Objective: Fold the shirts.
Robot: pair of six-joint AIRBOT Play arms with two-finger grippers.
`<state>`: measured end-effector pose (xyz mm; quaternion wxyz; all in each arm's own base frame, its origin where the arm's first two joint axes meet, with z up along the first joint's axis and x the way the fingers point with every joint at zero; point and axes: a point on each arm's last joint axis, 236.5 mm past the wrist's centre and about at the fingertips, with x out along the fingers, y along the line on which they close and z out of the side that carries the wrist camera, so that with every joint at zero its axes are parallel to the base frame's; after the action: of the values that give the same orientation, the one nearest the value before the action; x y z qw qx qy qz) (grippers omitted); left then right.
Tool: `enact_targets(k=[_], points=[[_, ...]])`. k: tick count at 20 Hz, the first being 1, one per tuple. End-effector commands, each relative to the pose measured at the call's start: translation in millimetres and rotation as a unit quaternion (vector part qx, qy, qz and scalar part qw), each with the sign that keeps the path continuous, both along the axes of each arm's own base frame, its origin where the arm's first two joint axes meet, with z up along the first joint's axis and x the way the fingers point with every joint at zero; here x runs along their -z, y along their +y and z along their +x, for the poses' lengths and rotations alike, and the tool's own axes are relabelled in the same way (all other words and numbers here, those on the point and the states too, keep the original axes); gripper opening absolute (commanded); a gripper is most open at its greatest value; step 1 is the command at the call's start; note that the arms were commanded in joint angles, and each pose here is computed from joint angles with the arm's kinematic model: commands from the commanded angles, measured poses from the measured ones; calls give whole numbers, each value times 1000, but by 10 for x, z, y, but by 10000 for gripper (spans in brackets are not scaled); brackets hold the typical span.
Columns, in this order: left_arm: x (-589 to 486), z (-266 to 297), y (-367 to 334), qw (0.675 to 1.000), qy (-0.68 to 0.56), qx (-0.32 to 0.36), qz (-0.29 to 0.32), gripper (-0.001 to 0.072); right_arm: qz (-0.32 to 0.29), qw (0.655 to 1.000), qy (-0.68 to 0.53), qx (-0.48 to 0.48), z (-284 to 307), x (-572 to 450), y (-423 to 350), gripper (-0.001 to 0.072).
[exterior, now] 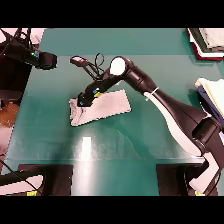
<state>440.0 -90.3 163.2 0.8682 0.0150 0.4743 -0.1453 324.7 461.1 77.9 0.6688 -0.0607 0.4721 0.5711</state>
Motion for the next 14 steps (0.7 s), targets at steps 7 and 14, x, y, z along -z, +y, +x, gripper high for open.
enact_targets(k=[7,14], points=[[57,-78,14,1000,17,8,6,22,-113,963,151,191,576,806,-2105,514],[28,-32,5,1000,6,7,3,22,-10,909,258,326,805,1229,-2367,515]])
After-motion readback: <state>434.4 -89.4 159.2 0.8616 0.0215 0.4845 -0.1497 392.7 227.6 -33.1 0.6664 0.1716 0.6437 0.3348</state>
